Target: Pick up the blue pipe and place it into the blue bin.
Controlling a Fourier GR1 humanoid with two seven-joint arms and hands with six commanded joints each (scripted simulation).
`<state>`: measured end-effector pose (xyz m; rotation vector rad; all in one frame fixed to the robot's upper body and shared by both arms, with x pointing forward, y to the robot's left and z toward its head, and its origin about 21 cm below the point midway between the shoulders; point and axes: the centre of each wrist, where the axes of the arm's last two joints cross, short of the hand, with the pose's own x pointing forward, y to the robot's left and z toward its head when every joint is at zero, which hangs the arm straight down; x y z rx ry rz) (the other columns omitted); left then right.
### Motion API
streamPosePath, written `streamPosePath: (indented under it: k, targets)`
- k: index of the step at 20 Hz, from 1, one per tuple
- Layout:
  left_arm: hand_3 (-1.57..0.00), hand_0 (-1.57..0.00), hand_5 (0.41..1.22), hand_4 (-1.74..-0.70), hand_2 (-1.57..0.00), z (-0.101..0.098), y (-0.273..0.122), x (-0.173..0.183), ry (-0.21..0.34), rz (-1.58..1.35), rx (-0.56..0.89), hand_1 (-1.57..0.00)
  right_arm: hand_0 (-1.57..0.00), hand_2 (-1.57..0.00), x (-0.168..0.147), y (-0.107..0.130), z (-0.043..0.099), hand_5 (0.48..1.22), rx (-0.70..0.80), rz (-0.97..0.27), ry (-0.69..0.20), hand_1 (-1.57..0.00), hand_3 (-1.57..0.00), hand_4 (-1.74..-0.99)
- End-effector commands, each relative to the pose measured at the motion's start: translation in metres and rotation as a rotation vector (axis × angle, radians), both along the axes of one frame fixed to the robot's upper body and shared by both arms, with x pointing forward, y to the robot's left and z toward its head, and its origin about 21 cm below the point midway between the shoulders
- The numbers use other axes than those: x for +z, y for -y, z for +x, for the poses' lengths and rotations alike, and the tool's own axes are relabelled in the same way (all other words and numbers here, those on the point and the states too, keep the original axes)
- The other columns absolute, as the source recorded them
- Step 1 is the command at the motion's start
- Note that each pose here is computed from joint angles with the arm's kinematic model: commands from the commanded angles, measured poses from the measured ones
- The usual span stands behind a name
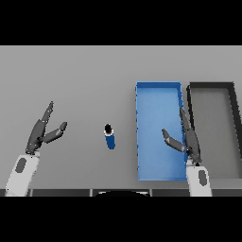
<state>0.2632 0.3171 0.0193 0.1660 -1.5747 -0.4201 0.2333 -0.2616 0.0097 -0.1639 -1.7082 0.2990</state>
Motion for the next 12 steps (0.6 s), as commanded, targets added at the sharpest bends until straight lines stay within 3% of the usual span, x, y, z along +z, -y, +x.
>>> streamPosePath:
  k: [1,7,12]
  targets:
    - [0.00,0.00,0.592,-0.96,0.00,0.003,-0.003,0.003,-0.008,0.009,-0.006,0.00,0.00,0.00,0.002,0.001,0.000,0.622,-0.001,-0.013,-0.011,0.00,0.00,-1.193]
    - [0.00,0.00,0.573,-0.99,0.00,-0.005,0.001,0.011,-0.030,-0.005,-0.178,0.00,0.00,0.00,0.004,-0.002,0.000,0.619,0.017,-0.037,-0.020,0.00,0.00,-1.181]
    - [0.00,0.00,0.510,-1.10,0.00,-0.020,0.033,0.005,-0.142,0.007,-0.377,0.00,0.00,0.00,0.003,-0.002,0.003,0.616,0.018,-0.041,-0.033,0.00,0.00,-1.173]
